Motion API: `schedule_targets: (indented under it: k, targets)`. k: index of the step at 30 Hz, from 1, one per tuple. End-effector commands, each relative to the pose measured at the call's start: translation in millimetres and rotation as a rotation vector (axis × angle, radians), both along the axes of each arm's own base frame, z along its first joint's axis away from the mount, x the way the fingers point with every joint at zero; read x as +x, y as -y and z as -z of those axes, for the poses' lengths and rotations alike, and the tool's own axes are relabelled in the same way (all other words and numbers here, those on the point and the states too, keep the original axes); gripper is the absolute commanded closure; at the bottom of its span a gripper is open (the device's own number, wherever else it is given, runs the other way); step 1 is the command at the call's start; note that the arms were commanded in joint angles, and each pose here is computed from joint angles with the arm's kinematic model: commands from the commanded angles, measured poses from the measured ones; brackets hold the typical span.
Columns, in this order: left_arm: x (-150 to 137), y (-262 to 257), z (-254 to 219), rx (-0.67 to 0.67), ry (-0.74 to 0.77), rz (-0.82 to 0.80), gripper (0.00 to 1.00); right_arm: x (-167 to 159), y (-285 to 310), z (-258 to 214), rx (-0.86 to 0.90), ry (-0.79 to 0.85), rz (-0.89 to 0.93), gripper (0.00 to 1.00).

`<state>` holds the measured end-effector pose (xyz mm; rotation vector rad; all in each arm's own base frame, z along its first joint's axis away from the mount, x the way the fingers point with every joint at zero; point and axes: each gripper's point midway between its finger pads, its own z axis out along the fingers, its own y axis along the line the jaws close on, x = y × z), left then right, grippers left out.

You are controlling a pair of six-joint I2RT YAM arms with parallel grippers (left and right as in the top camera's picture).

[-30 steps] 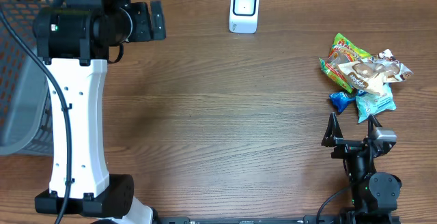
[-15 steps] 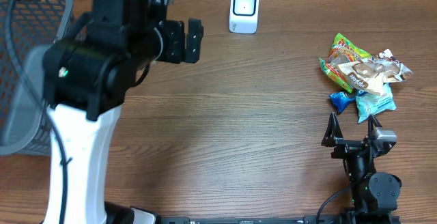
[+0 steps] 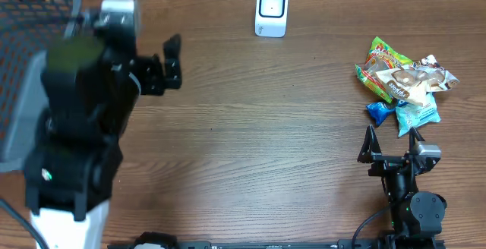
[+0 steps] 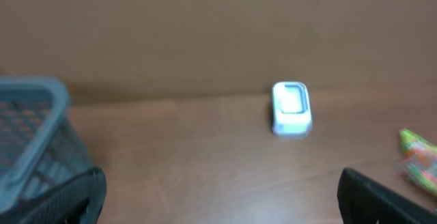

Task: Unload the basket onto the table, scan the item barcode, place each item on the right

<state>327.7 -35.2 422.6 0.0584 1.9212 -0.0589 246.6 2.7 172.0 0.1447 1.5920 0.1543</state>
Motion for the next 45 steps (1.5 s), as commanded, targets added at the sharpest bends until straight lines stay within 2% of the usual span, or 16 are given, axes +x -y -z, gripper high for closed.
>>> schedule_targets:
  k: [1, 7, 13, 19, 25, 30, 37, 40, 45]
  targets:
    - [-12.5, -13.1, 24.7, 0.105, 0.092, 0.022, 0.00, -0.1, -0.6, 1.4, 0.004, 0.005, 0.000, 0.00]
    - [-39.7, -25.9, 64.6, 0.204, 0.355, 0.013, 0.00, -0.1, -0.6, 1.4, 0.004, 0.005, 0.000, 0.00]
    - [-62.4, -35.4, 115.9, 0.212, 0.460, -0.032, 0.00, -0.1, -0.6, 1.4, 0.004, 0.005, 0.000, 0.00]
    - [-76.0, -39.8, 170.7, 0.227, 0.457, -0.053, 0.00, -0.1, -0.6, 1.4, 0.004, 0.005, 0.000, 0.00]
    - [-82.6, -43.7, 199.7, 0.284, 0.470, -0.072, 0.00, -0.1, -0.6, 1.4, 0.004, 0.005, 0.000, 0.00]
    - [-80.6, -50.6, 233.2, 0.318, 0.408, -0.092, 0.00, -0.1, -0.5, 1.4, 0.004, 0.005, 0.001, 0.00]
    - [-81.9, -48.0, 266.0, 0.313, 0.279, -0.056, 0.01, -0.1, -0.6, 1.4, 0.004, 0.005, 0.000, 0.00]
    - [-81.9, -46.5, 266.5, 0.237, 0.277, -0.064, 0.00, -0.1, -0.6, 1.4, 0.004, 0.005, 0.000, 0.00]
    - [-81.8, -46.6, 266.6, 0.229, 0.277, -0.066, 0.00, -0.1, -0.6, 1.4, 0.004, 0.005, 0.000, 0.00]
